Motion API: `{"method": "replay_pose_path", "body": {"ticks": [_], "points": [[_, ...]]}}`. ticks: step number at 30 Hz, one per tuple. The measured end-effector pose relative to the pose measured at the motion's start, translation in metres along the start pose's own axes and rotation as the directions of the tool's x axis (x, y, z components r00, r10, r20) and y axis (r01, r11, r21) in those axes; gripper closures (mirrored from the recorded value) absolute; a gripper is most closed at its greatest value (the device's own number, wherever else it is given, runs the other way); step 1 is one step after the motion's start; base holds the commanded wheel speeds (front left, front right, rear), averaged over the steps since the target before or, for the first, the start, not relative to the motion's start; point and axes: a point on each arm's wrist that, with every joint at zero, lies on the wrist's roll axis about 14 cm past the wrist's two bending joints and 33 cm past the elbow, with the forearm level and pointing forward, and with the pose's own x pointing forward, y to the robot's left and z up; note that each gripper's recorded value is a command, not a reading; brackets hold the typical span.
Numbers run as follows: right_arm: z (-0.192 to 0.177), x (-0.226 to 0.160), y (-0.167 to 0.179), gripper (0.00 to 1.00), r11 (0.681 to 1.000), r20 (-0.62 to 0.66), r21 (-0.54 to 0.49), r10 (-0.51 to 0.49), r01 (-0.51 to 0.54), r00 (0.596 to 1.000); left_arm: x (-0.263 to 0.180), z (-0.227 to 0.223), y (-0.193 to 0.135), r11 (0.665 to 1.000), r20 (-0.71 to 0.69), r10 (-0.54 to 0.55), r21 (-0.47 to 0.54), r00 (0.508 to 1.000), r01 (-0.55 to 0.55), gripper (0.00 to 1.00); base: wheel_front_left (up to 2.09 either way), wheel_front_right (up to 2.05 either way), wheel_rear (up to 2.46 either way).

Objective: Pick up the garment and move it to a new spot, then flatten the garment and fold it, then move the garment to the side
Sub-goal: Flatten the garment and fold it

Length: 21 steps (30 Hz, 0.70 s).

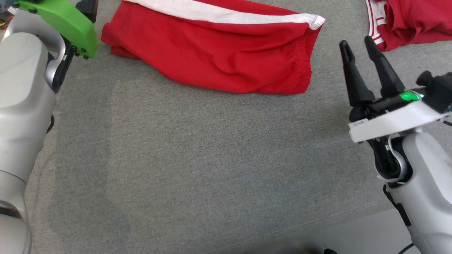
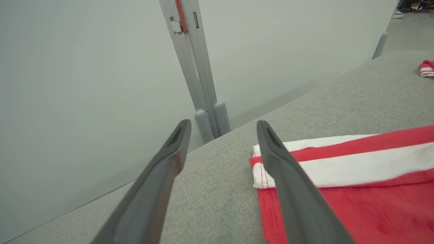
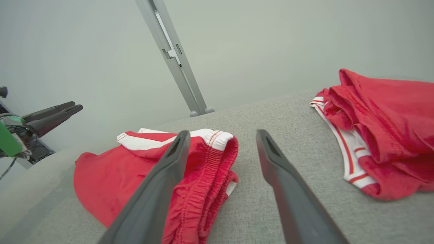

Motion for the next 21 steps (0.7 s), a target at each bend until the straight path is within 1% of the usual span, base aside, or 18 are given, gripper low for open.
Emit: {"method": "replay_pose_path", "body": {"ticks": [3,5,10,16,21], "points": [[0.02,-0.016,-0.007,0.0,0.999,0.063,-0.023,-0.032,0.033,0.998,-0.005,-0.004,0.001,1.0,-0.016,0.002,0.001,1.0,-0.002,0.0,0.0,0.0,0.0],[0.026,-0.027,-0.008,0.0,0.998,0.08,-0.038,-0.049,0.052,0.996,-0.006,-0.013,-0.002,1.0,-0.049,-0.005,0.0,0.999,0.005,0.0,0.0,0.0,0.0],[0.03,-0.049,-0.008,0.0,0.995,0.103,-0.046,-0.085,0.09,0.991,-0.011,-0.048,-0.03,0.995,-0.185,-0.095,-0.036,0.978,0.09,0.0,0.0,0.0,0.0],[0.029,-0.058,-0.013,0.0,0.991,0.103,-0.048,-0.12,0.125,0.987,-0.025,-0.086,-0.031,0.992,-0.321,-0.124,-0.077,0.939,0.105,0.0,0.0,0.0,0.0],[0.027,-0.058,-0.014,0.0,0.99,0.1,-0.052,-0.127,0.132,0.987,-0.032,-0.106,-0.038,0.984,-0.382,-0.149,-0.152,0.912,0.097,0.0,0.0,0.0,0.0]]}}
